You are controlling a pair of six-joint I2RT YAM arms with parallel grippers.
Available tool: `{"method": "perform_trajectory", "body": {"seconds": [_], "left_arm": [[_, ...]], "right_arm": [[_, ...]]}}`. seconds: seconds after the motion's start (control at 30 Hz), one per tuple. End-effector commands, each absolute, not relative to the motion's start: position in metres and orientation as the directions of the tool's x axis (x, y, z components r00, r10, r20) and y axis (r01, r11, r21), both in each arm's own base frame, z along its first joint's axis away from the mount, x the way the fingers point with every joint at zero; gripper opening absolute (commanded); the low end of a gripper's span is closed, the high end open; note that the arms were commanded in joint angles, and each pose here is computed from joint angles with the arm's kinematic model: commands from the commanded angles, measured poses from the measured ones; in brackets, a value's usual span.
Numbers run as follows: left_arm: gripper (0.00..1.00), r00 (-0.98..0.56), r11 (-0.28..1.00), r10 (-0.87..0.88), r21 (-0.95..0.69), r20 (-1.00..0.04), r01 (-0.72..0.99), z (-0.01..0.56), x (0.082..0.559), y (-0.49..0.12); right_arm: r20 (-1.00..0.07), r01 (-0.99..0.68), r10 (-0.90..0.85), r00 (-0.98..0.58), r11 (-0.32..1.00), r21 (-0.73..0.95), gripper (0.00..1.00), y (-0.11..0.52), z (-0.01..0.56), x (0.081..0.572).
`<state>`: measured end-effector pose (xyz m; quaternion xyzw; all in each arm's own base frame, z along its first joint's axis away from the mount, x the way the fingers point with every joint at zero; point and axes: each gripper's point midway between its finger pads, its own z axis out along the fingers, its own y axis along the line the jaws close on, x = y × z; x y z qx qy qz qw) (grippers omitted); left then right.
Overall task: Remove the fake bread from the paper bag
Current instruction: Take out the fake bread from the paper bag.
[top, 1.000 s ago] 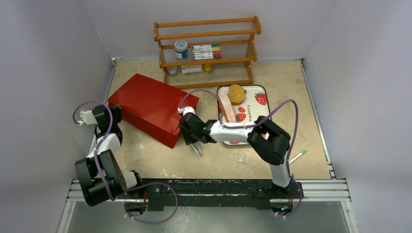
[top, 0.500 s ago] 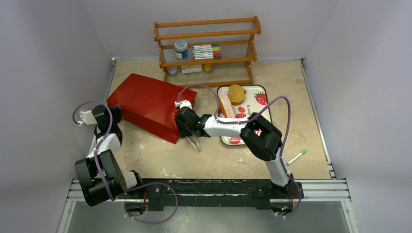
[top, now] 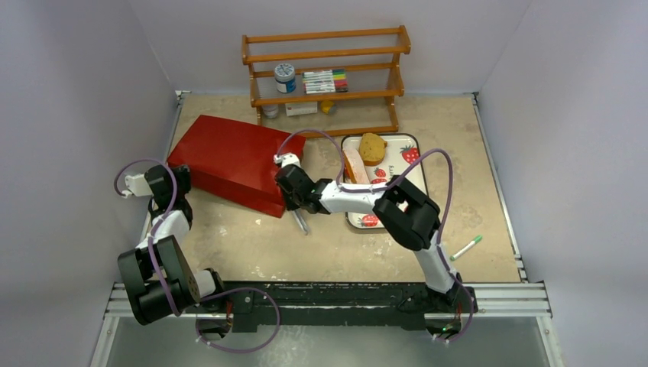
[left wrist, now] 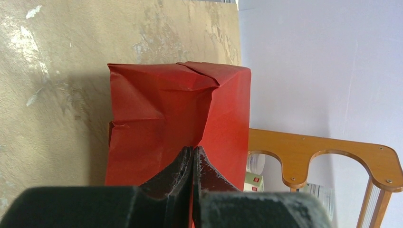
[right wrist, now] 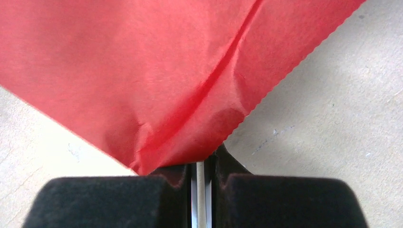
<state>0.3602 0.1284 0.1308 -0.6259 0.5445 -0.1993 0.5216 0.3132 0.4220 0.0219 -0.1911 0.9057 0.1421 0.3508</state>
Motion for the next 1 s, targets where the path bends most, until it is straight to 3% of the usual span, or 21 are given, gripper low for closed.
{"method": "perform_trajectory", "body": {"seconds": [0.0,0.43,0.97], "left_arm": [[0.0,0.367,0.153,-0.872,-0.893,-0.323,-0.423,0.15,0.363,0.135],[0.0,0.468,0.059,-0.842,-0.907,-0.27,-0.417,0.151,0.357,0.149],[0.0,0.514,0.023,-0.817,-0.905,-0.262,-0.425,0.146,0.353,0.156]], "right_arm": [[-0.585,-0.405,-0.305,-0.751,0.913,0.044,0.0,0.375,-0.007,0.291],[-0.529,-0.385,-0.286,-0.799,0.919,0.084,0.0,0.325,0.044,0.242],[-0.558,-0.363,-0.229,-0.798,0.921,0.14,0.0,0.299,0.112,0.207]]}}
